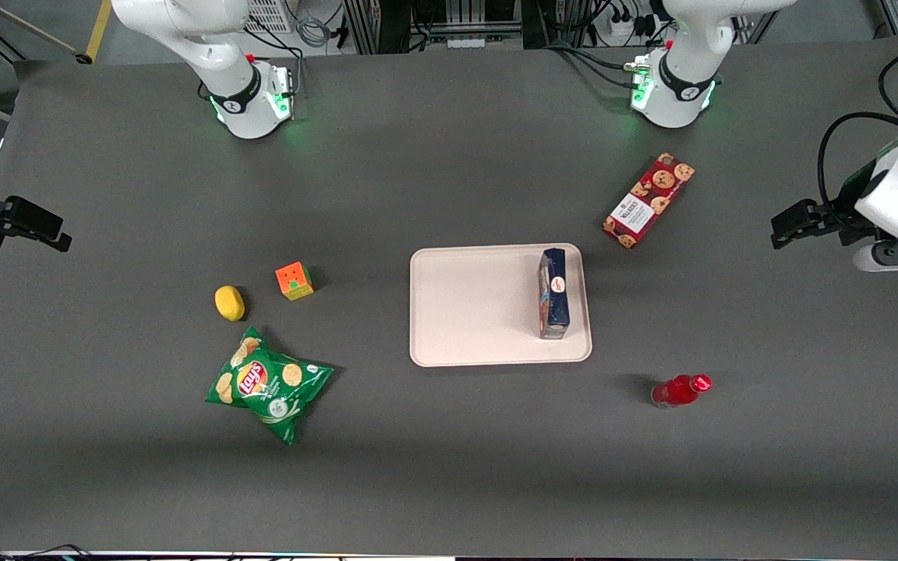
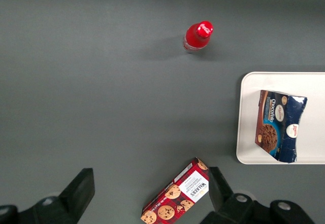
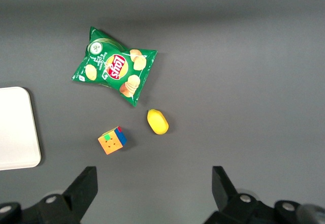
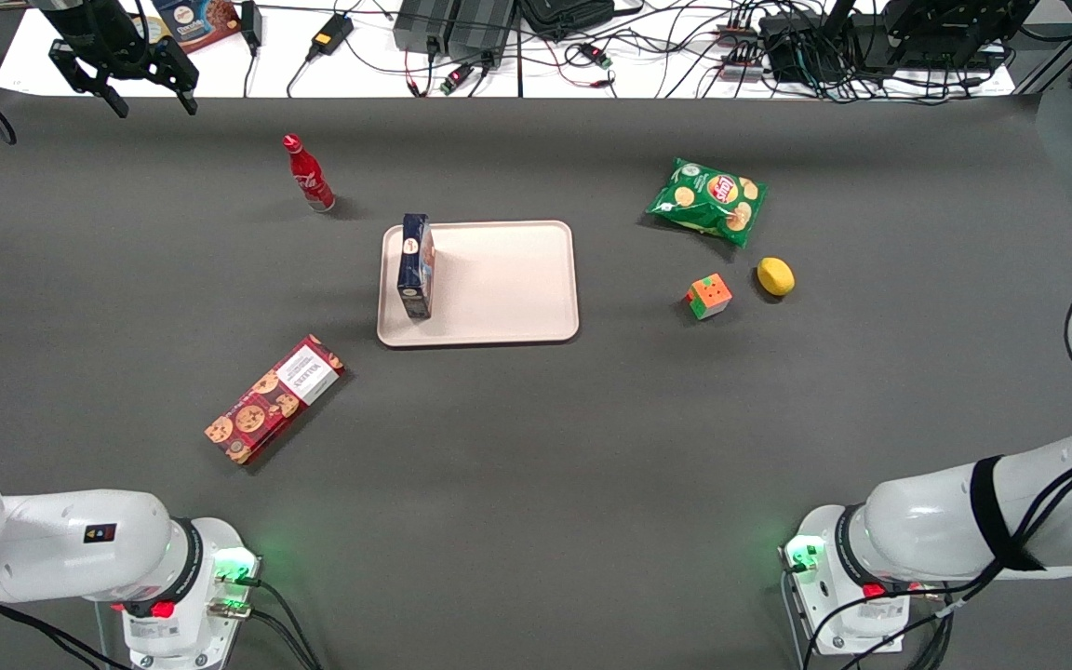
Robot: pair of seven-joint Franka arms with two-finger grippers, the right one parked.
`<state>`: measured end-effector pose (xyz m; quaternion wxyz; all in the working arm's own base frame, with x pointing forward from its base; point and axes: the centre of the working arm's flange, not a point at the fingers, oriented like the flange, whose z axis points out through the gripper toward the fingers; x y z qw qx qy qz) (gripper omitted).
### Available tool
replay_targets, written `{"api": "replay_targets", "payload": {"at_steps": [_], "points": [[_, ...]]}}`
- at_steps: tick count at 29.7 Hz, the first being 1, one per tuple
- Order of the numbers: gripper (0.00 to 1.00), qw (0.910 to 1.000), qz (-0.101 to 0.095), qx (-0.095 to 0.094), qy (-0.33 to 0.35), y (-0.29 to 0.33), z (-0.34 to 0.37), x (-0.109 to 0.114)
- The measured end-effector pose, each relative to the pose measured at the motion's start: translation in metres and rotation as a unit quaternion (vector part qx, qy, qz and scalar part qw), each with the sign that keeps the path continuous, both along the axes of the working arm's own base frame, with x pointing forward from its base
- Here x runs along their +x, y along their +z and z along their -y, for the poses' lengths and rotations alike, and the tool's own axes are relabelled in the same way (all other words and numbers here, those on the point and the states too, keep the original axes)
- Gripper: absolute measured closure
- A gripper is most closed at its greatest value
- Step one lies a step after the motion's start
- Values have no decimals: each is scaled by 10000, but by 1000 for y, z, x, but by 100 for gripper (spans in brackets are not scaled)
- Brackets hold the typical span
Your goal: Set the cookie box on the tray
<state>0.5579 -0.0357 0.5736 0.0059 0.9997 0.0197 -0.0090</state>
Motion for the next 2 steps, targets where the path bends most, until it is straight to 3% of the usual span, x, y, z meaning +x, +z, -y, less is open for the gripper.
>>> {"api": "replay_targets", "payload": {"at_steps": [2], "points": [[0,10000,-6,0,0,-1,0,0]]}}
